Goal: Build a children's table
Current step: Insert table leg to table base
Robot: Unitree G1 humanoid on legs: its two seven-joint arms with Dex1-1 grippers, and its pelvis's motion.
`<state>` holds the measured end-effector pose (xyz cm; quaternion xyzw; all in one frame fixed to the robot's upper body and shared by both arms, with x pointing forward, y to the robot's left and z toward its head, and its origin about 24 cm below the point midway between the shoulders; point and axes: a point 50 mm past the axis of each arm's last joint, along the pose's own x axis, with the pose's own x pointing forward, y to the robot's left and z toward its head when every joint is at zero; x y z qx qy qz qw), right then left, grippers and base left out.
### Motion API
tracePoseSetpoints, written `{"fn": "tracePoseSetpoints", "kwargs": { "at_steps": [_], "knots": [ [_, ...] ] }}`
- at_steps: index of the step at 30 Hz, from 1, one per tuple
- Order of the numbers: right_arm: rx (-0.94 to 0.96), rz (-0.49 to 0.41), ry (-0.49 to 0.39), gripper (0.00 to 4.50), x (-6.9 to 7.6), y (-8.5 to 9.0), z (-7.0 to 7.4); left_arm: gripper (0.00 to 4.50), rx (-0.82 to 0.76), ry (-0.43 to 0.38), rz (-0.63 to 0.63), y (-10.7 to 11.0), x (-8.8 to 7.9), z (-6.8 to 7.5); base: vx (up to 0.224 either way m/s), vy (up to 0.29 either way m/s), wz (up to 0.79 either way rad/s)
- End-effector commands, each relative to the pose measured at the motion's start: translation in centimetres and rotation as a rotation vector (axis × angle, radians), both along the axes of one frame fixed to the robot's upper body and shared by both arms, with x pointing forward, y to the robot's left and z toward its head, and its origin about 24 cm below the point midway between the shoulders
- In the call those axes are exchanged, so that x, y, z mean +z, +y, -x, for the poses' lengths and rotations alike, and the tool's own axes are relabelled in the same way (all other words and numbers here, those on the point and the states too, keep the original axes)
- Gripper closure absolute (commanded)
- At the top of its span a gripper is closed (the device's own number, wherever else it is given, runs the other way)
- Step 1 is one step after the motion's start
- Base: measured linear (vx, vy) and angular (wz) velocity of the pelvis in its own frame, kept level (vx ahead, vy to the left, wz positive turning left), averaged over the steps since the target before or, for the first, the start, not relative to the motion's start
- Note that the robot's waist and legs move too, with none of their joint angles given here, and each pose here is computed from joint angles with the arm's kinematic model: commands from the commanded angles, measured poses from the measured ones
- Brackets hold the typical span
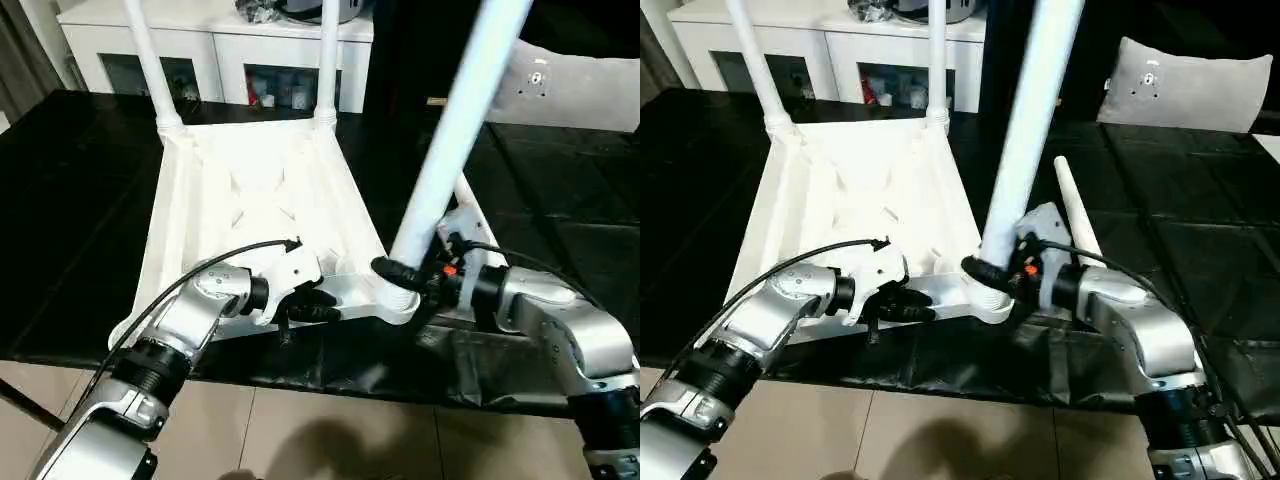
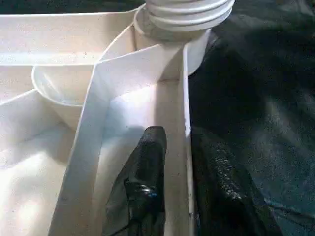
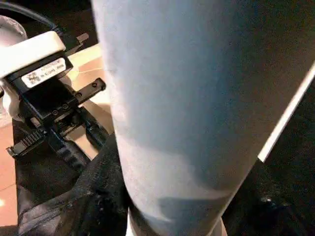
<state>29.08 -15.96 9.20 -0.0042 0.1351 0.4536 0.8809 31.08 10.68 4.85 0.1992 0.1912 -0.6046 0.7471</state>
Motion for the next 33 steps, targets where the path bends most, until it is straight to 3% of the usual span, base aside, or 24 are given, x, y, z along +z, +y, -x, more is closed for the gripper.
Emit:
{"fn": "tracePoseSetpoints", "kwargs": {
  "at_steps": [1, 5, 6, 8, 10, 14, 18, 33],
  "knots": [
    [-0.018, -0.003, -0.038, 2.59, 0.7, -0.3, -0.1, 3.55, -0.011, 0.036, -0.072, 0.3, -1.2, 0.3, 0.0, 0.0, 0.0],
    [-0.032, 0.002, -0.044, 2.59, 0.8, -0.4, -0.4, 3.55, -0.014, 0.03, -0.082, 0.2, -1.4, 0.2, 0.0, 0.0, 0.0],
    [-0.035, 0.004, -0.044, 2.59, 0.8, -0.4, -0.5, 3.83, -0.014, 0.029, -0.083, 0.2, -1.4, 0.2, 0.0, 0.0, 0.0],
    [-0.051, 0.023, -0.041, 2.59, 0.6, -0.6, -0.8, 3.9, -0.012, 0.025, -0.089, 0.1, -1.6, 0.1, 0.0, 0.0, 0.0],
    [-0.057, 0.03, -0.04, 2.59, 0.6, -0.6, -0.9, 4.25, -0.016, 0.022, -0.089, 0.1, -1.6, 0.1, 0.0, 0.0, 0.0],
    [-0.068, 0.055, -0.016, 2.59, 0.3, -0.8, -1.1, 4.47, -0.033, 0.022, -0.083, 0.1, -1.6, 0.2, 0.0, 0.0, 0.0],
    [-0.052, 0.096, 0.029, 2.59, -0.5, -1.1, -0.9, 4.5, -0.097, 0.01, -0.09, 0.2, -1.6, 0.7, 0.0, 0.0, 0.0],
    [0.047, 0.063, 0.153, 2.59, -2.5, -0.3, -1.0, 4.5, -0.219, 0.0, -0.111, 0.5, -0.5, 1.4, 0.0, 0.0, 0.0]
  ]
}}
